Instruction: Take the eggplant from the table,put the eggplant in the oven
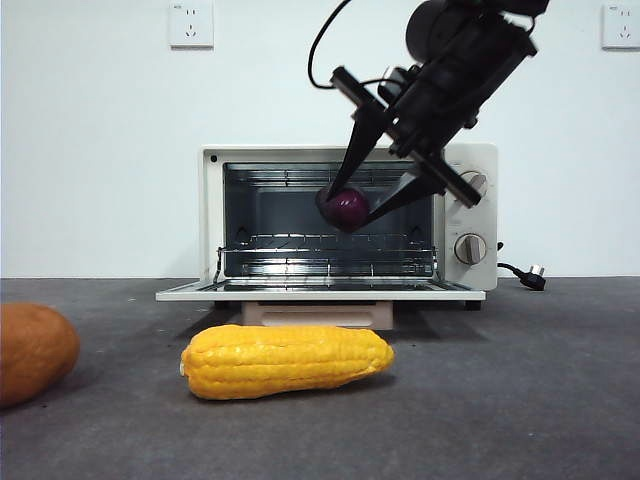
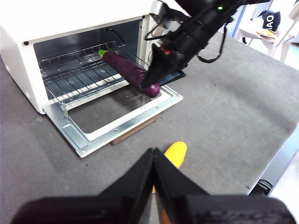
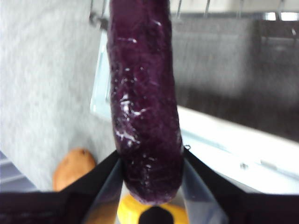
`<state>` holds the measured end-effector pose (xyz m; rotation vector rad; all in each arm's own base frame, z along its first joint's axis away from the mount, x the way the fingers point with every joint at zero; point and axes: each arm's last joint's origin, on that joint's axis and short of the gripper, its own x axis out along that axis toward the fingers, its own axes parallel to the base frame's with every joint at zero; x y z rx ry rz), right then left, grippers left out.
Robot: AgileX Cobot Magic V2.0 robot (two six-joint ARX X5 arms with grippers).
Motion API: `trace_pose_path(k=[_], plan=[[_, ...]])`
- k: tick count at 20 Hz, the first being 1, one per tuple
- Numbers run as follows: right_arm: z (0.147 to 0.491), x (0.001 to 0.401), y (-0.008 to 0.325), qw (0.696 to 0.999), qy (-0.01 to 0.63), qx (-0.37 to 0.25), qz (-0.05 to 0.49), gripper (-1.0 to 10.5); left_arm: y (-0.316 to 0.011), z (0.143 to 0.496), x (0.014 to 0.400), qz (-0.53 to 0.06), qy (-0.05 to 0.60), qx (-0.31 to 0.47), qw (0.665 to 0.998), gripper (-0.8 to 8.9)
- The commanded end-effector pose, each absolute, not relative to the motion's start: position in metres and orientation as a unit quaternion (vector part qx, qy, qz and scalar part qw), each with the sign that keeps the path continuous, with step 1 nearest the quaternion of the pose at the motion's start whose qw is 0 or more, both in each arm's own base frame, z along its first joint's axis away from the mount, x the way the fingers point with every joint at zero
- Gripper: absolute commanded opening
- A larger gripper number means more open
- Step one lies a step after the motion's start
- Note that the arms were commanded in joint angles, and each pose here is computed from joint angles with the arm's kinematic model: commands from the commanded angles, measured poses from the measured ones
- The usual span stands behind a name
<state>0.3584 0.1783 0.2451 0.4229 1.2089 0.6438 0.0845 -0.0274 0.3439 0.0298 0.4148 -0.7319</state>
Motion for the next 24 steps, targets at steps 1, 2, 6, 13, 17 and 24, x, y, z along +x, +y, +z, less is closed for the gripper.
trace_pose_path(k=[1,2,6,13,17,24], plan=[[0.238,0.37,0.18,0.753,0.553,0.225,0.278,-0.1,-0.028,0.342,0.084,-0.361,0.205,0.01,0.91,-0.06],[0.235,0.375,0.18,0.755,0.547,0.241,0.271,-0.1,-0.029,0.342,0.084,-0.363,0.205,0.01,0.909,-0.06],[0.231,0.387,0.179,0.78,0.519,0.274,0.216,-0.1,-0.029,0.342,0.084,-0.364,0.205,0.011,0.908,-0.06],[0.235,0.396,0.177,0.831,0.458,0.283,0.137,-0.1,-0.029,0.342,0.084,-0.364,0.205,0.011,0.908,-0.06],[0.235,0.398,0.175,0.852,0.434,0.275,0.1,0.1,-0.029,0.342,0.084,-0.364,0.205,0.011,0.908,-0.06],[0.239,0.402,0.176,0.864,0.404,0.29,0.086,2.0,-0.029,0.342,0.084,-0.364,0.206,0.011,0.908,-0.06]])
